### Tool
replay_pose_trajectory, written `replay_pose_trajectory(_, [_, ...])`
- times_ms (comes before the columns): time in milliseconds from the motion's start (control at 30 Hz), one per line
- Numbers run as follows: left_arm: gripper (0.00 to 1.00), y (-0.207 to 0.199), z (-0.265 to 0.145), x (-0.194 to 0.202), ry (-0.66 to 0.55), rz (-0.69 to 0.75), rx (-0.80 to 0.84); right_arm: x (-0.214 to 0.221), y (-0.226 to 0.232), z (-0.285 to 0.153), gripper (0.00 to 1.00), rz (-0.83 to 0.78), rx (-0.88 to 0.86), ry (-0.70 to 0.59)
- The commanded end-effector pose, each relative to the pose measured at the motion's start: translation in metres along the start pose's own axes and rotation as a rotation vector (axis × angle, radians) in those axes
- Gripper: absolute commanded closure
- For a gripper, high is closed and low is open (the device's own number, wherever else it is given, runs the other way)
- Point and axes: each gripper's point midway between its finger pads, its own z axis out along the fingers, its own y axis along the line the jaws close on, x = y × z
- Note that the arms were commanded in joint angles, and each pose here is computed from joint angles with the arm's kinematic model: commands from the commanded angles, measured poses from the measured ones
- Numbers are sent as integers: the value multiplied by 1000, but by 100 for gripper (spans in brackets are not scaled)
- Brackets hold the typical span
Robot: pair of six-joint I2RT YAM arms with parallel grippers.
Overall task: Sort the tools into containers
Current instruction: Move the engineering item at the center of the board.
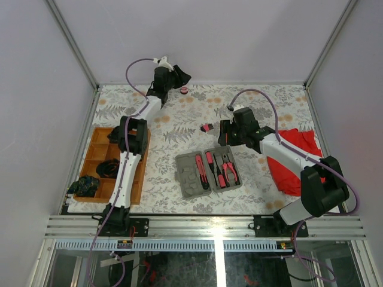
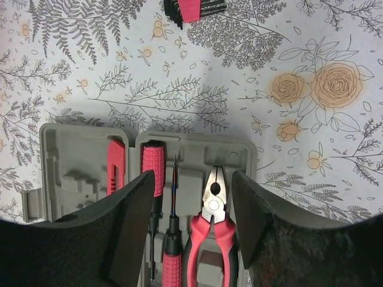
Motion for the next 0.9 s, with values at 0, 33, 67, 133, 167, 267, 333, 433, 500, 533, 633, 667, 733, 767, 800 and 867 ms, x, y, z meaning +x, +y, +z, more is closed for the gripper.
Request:
replay_pose_trajectory(0, [58, -3, 7, 4, -39, -125, 40, -6, 2, 1, 40, 14, -19, -27])
replay_pose_trajectory(33, [61, 0, 8, 5, -44, -150, 26, -6, 1, 1, 40, 13, -18, -27])
replay_pose_trajectory(67, [65, 2, 9, 7, -47, -176, 14, -5, 1, 1, 40, 14, -18, -27])
replay_pose_trajectory(133, [71, 8, 11, 8, -56, -234, -15, -4, 1, 1, 40, 16, -18, -24])
replay_pose_trajectory(167, [74, 10, 12, 9, -55, -253, -31, -4, 0, 1, 41, 17, -18, -22])
replay_pose_trajectory(267, [82, 17, 13, 15, -56, -302, -68, -2, 0, 2, 41, 19, -18, -18])
replay_pose_trajectory(333, [85, 21, 14, 18, -56, -310, -90, -1, 1, 3, 41, 18, -21, -15])
replay_pose_trajectory(433, [88, 29, 15, 23, -59, -316, -133, -1, 0, 3, 41, 20, -22, -15])
replay_pose_trajectory(500, [90, 33, 15, 26, -61, -322, -155, 1, -1, 3, 42, 21, -18, -11])
replay_pose_trajectory(533, [90, 36, 15, 26, -63, -325, -164, 1, -1, 2, 42, 20, -18, -11])
replay_pose_trajectory(633, [91, 40, 15, 28, -69, -333, -187, 3, -3, 2, 42, 20, -15, -8])
replay_pose_trajectory(667, [91, 42, 15, 29, -68, -335, -194, 3, -3, 2, 42, 21, -15, -9])
replay_pose_trajectory(733, [91, 46, 15, 31, -64, -339, -216, 4, -4, 2, 42, 21, -13, -7])
replay_pose_trajectory(767, [91, 48, 15, 30, -64, -338, -226, 3, -5, 2, 42, 22, -12, -8])
replay_pose_trajectory(800, [92, 49, 15, 30, -63, -339, -235, 4, -5, 2, 42, 23, -11, -7])
replay_pose_trajectory(867, [92, 52, 15, 34, -56, -342, -249, 4, -6, 2, 42, 24, -10, -6])
